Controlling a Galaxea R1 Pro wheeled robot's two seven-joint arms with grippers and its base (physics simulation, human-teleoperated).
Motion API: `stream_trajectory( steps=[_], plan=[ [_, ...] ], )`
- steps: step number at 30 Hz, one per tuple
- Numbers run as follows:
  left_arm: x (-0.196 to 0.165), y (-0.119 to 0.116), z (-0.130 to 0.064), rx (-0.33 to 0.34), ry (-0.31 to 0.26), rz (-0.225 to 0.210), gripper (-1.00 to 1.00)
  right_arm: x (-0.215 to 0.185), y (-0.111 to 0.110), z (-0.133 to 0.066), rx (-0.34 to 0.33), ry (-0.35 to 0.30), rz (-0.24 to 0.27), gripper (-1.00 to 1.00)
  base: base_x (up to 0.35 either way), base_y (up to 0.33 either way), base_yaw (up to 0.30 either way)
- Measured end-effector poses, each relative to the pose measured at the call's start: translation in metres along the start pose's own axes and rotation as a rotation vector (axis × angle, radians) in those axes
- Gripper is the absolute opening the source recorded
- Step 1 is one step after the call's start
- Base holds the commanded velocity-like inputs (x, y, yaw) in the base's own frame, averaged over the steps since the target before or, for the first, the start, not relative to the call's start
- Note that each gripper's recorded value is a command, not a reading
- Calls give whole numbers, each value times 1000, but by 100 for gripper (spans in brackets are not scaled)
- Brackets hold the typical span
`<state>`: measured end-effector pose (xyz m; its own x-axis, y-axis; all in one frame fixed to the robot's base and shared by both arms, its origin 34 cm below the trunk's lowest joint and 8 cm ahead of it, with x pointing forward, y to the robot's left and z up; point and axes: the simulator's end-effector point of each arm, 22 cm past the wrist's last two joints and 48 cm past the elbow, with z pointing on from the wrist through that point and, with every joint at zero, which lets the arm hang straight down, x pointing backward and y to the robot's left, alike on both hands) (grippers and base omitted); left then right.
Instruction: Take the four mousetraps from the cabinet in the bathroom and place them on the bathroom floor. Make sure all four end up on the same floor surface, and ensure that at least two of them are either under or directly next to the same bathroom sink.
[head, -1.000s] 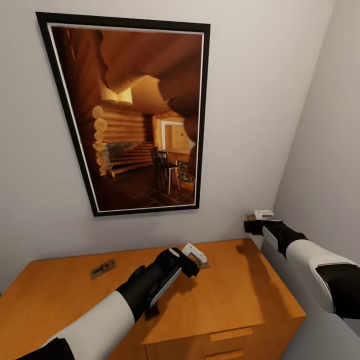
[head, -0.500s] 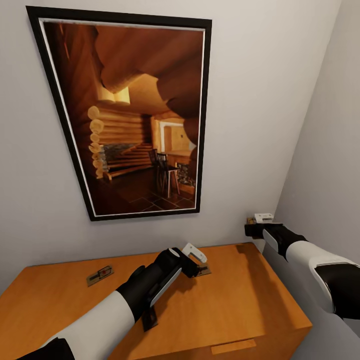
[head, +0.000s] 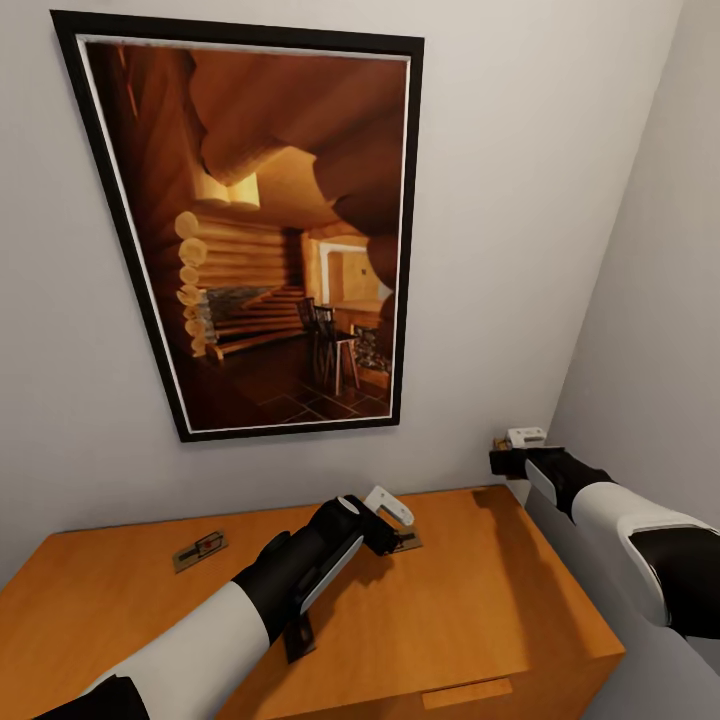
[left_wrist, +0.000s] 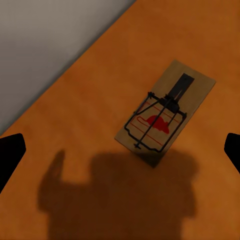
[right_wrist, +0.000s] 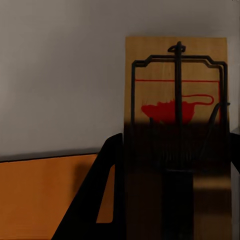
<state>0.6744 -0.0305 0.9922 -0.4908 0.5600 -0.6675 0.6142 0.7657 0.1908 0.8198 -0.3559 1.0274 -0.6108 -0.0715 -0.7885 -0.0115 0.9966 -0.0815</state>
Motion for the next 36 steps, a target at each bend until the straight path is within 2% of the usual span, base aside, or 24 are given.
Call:
stream_trajectory(
  steps=[4,8,10,18,25,31,36],
  plan=[
    [0,0,0,-1,0,1,100,-1,1,-1,1,16,0,-100,0,0,0],
    [0,0,0,-1,0,1,100,26,3,-3,-5,144,22,-100,0,0,0],
    [0,1,0,-1,0,1,100,33,4,-4,-7,177,27,-100,0,0,0],
    [1,2,1,-4,-1,-2,100,42,20,-5,-27,223,34,-100,0,0,0],
    [-5,2,1,-4,-29,-3,100,67,31,-12,-37,347,44,-100,0,0,0],
    [-6,2,1,-3,-31,-4,100,73,34,-14,-39,378,46,-100,0,0,0],
    [-8,1,0,-2,-35,-2,100,89,36,-21,-40,453,52,-100,0,0,0]
  ],
)
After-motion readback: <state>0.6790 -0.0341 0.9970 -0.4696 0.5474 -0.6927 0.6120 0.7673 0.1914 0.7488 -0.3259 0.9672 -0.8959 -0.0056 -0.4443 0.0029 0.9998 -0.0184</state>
